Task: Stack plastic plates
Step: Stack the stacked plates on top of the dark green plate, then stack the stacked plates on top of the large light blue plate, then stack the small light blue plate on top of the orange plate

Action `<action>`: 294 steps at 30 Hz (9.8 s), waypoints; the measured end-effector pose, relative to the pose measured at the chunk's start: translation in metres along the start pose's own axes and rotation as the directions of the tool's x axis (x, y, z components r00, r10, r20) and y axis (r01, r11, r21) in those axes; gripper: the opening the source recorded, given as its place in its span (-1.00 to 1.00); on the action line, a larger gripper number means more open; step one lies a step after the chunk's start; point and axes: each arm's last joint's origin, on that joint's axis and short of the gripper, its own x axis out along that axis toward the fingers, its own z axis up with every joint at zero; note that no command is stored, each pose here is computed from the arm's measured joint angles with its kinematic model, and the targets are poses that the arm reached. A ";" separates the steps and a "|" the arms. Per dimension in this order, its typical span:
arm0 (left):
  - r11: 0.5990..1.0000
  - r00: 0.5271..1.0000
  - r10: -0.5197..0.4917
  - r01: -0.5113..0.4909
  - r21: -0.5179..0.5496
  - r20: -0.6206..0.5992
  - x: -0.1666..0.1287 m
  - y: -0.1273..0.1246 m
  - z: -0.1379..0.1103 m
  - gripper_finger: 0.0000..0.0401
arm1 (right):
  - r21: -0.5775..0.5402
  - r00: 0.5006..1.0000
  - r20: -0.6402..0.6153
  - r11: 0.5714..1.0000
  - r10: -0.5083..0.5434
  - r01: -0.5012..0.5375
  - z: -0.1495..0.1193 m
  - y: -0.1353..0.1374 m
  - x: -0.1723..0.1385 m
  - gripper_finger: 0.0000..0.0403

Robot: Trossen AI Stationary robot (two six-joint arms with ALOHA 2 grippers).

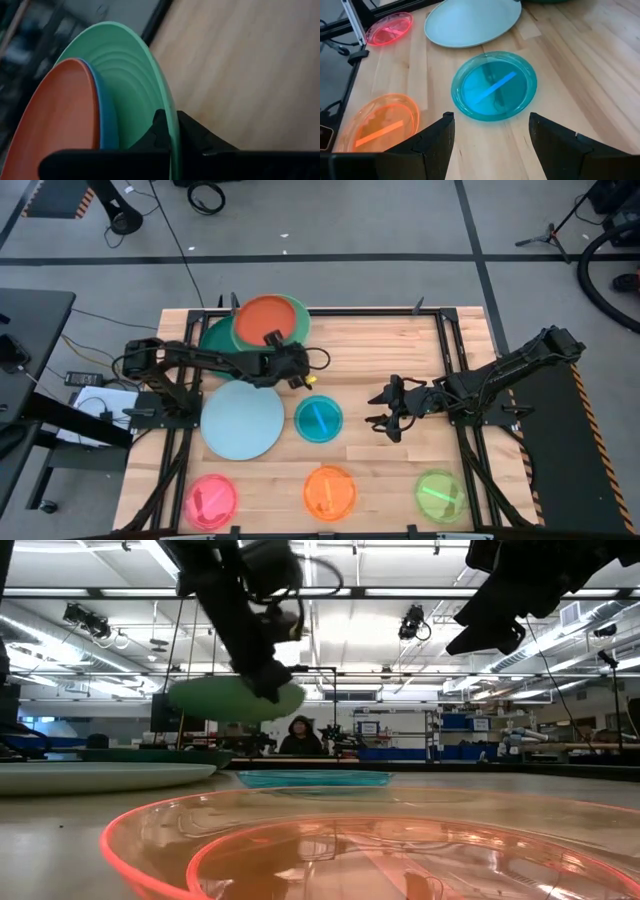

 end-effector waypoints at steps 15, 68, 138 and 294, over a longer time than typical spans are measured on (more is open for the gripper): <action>0.960 0.953 0.130 -0.189 -0.205 -0.272 0.043 0.012 -0.093 -0.91 | 0.001 1.000 0.007 1.000 -0.027 0.027 0.002 -0.005 0.001 0.29; 0.912 0.934 -0.264 0.161 -0.378 -0.240 0.027 0.019 -0.085 -0.03 | -0.064 0.999 0.027 0.997 0.044 -0.042 0.013 -0.015 0.005 0.29; 0.777 0.821 -0.568 0.557 0.293 -0.053 -0.247 -0.099 -0.183 -0.30 | -0.333 0.991 0.043 0.934 -0.124 0.131 0.015 0.129 0.138 0.27; 0.442 -0.023 -0.554 0.839 0.317 0.832 -0.323 -0.002 -0.039 -0.29 | -0.834 0.970 0.022 0.539 0.243 -0.116 0.123 0.103 0.258 -0.99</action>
